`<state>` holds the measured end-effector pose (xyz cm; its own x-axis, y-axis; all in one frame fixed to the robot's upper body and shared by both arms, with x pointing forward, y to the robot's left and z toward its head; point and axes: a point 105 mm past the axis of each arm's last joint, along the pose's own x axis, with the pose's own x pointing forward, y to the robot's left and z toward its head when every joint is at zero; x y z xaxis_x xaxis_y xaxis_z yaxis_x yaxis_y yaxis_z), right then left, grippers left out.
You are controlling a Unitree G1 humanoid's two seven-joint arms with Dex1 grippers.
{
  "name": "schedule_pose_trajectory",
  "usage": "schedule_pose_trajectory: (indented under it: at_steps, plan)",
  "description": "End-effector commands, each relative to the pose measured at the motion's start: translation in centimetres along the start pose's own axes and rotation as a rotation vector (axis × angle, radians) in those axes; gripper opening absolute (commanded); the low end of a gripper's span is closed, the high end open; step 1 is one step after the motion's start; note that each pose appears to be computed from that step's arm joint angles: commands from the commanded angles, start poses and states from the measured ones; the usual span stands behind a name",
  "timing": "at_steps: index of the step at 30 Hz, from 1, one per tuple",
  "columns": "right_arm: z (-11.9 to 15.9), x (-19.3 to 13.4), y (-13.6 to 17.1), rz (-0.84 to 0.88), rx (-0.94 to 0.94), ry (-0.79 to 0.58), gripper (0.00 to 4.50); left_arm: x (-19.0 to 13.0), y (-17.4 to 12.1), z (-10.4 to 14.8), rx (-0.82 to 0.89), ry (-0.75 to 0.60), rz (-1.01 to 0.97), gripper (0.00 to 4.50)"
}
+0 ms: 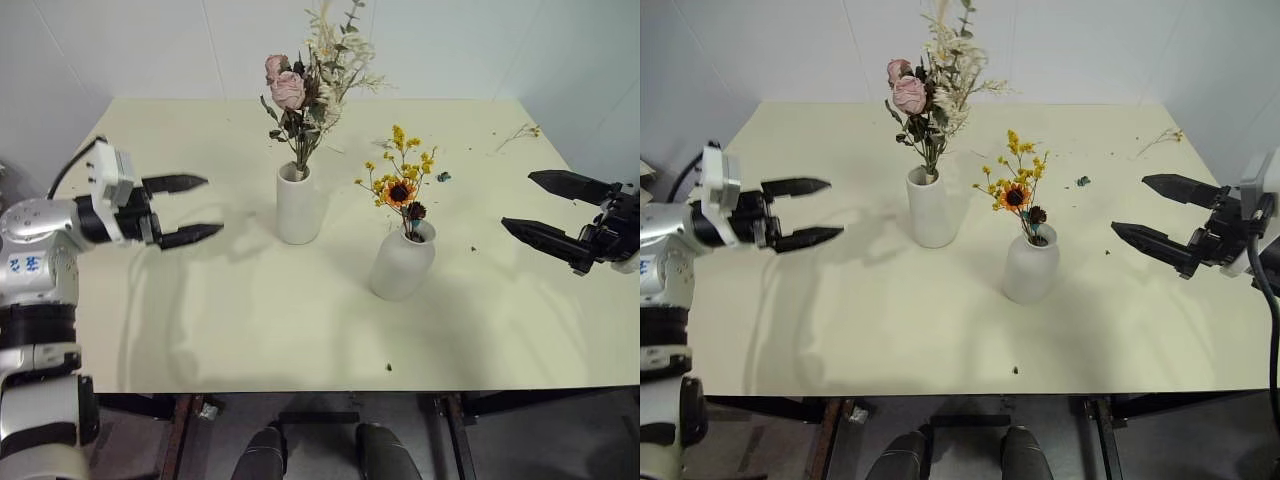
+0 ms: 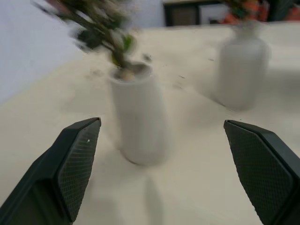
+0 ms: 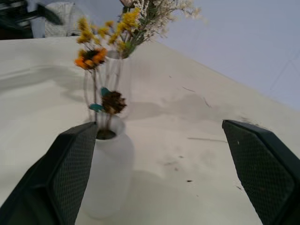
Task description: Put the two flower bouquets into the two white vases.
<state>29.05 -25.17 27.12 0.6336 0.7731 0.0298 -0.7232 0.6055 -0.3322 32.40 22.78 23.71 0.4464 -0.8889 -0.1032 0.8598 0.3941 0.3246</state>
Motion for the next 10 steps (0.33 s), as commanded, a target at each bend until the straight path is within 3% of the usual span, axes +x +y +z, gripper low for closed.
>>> schedule_pose_trajectory:
  at_steps: [1, 10]
  plan:
    - [-0.8, -0.3, -1.3, 0.011, -0.047, 0.042, 4.50, -0.7, -1.5, 1.8, 0.014, -0.006, -0.025, 4.49]
    - [-3.6, 0.9, -3.6, 0.030, -0.048, 0.087, 4.50, -1.0, -2.7, 1.9, 0.013, 0.001, 0.051, 4.49]
